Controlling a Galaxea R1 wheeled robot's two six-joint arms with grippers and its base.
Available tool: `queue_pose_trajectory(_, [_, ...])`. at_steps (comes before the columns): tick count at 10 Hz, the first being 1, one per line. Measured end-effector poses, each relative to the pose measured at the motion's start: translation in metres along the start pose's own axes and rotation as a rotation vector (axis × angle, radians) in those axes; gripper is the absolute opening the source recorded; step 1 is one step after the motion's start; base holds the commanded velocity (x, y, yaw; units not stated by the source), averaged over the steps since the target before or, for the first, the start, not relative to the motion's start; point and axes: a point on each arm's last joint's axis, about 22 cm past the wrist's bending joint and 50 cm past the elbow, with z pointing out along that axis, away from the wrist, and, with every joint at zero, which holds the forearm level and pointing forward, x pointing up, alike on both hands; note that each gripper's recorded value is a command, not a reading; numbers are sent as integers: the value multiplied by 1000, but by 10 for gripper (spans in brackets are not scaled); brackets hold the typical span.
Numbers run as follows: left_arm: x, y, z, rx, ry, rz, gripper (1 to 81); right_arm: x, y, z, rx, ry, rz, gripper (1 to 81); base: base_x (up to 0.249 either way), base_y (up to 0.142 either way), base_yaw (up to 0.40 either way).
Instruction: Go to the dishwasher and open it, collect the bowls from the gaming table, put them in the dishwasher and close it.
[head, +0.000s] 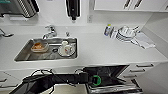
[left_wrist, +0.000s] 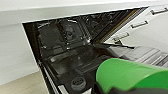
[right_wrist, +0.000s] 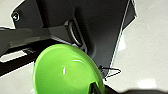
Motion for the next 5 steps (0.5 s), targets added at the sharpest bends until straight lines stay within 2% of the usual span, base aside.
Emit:
queue_pose_trajectory(1, [8,14,5,-15,26,2,10,1,0,0,0,0,0,10,0,0,0])
queue_pose_trajectory(2, [21,24,10,-39,73,3,10,2,0,0,1,2,0,10,0,0,0])
queue_pose_trajectory(4, [50,23,20,-37,126,-33,10,6,4,-1,-4,6,-1,10,0,0,0])
queue_pose_trajectory(5, [60,25,27,-46,142,-49,10,7,5,-1,-7,7,-1,10,0,0,0])
